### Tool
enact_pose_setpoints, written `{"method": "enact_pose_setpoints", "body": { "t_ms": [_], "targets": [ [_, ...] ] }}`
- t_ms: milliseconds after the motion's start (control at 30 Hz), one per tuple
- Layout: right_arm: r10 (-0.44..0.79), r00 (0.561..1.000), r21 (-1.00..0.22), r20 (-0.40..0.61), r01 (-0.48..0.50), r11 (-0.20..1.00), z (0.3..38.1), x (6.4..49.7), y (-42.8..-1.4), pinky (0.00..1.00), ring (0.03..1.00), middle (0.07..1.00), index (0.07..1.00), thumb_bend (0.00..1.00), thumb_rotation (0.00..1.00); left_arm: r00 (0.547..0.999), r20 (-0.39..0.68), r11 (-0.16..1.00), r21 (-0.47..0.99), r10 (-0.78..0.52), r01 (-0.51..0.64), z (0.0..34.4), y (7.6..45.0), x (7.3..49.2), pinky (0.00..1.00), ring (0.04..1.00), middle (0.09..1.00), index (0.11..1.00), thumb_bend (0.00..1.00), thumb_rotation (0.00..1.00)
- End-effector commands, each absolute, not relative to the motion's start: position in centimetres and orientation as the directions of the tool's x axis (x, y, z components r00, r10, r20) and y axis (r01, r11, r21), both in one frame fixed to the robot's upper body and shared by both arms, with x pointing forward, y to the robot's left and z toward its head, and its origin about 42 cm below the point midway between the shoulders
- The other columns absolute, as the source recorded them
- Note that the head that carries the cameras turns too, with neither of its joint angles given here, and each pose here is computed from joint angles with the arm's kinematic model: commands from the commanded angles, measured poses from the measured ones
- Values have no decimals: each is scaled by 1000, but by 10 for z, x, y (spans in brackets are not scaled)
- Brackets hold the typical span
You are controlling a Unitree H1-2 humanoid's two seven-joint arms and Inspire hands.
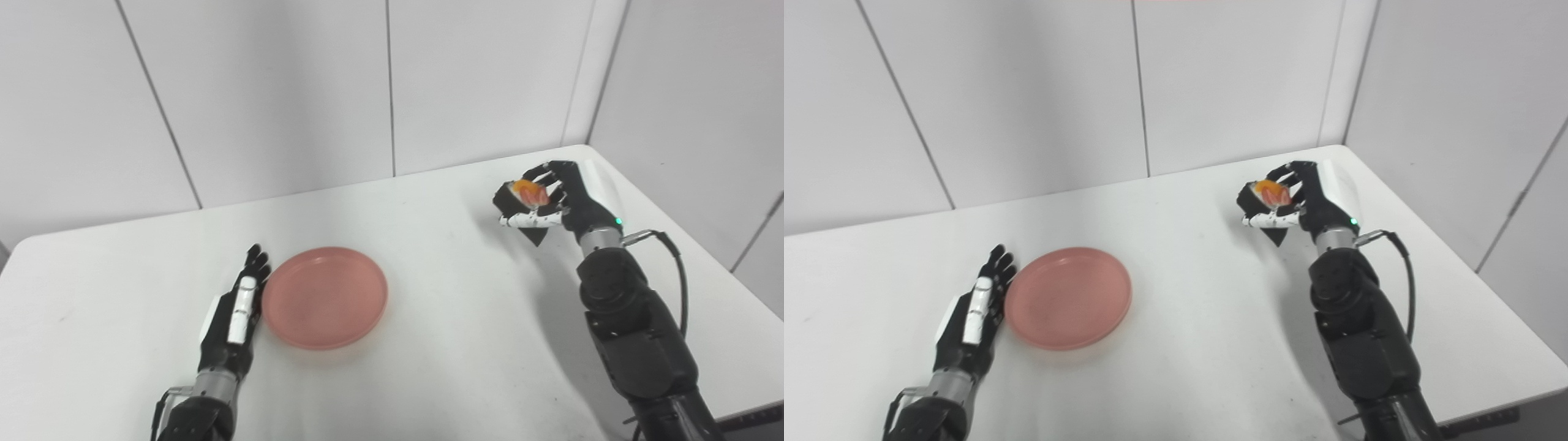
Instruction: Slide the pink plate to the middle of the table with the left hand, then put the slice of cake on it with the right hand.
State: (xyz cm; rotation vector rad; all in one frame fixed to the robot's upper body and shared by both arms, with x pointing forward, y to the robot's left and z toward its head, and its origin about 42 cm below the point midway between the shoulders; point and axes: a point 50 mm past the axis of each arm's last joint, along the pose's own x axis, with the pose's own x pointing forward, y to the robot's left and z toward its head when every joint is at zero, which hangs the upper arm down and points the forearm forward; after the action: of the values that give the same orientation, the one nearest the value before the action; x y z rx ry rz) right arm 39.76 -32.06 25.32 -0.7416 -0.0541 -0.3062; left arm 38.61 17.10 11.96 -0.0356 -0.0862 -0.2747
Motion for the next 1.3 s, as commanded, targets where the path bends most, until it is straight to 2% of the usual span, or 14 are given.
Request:
{"method": "enact_pose_setpoints", "body": {
  "t_ms": [0,33,200,233,300,400,633,767,833,967,1233,1267],
  "targets": [
    [-184,949,-643,257,310,700,278,395,-316,203,269,415,510,512,0,957,115,962,-29,-266,271,125,162,385,1000,1000,1000,1000,562,1000],
    [-168,951,-643,258,299,705,278,394,-313,199,265,454,493,517,0,958,113,962,-34,-265,270,125,160,385,1000,1000,1000,1000,573,1000],
    [-76,960,-641,269,237,730,280,386,-295,197,259,473,484,519,0,961,125,967,-28,-248,253,124,147,386,1000,1000,1000,1000,573,1000],
    [-60,961,-643,270,227,731,280,385,-292,201,259,473,484,519,0,962,128,968,-31,-243,249,124,144,386,1000,1000,1000,1000,548,1000],
    [-18,962,-644,271,195,740,278,382,-284,203,264,417,508,512,0,963,129,969,-42,-238,245,124,138,386,1000,1000,1000,1000,512,1000],
    [44,962,-647,270,147,748,275,377,-275,196,259,400,516,510,0,963,136,971,-33,-232,239,125,129,386,1000,1000,1000,1000,516,1000],
    [133,958,-631,252,59,774,265,371,-258,187,255,400,515,510,0,963,131,972,11,-233,234,123,117,386,1000,1000,1000,1000,542,1000],
    [189,949,-642,253,18,766,262,369,-249,196,266,445,502,516,0,962,130,971,37,-238,236,120,112,386,1000,1000,1000,1000,585,1000],
    [228,941,-668,251,-2,744,261,368,-243,235,287,485,480,517,0,964,129,973,42,-232,229,119,109,386,1000,1000,1000,1000,623,1000],
    [281,927,-680,250,-39,732,260,368,-233,184,256,409,514,510,0,969,129,977,48,-211,207,119,105,386,1000,1000,1000,1000,606,1000],
    [346,913,-656,216,-127,744,246,377,-206,207,269,392,511,509,0,966,148,977,63,-210,202,120,102,387,1000,1000,1000,1000,610,1000],
    [355,912,-666,207,-134,734,244,380,-201,190,256,421,501,513,0,966,150,977,67,-209,201,121,102,387,1000,1000,1000,1000,616,1000]
  ]
}}
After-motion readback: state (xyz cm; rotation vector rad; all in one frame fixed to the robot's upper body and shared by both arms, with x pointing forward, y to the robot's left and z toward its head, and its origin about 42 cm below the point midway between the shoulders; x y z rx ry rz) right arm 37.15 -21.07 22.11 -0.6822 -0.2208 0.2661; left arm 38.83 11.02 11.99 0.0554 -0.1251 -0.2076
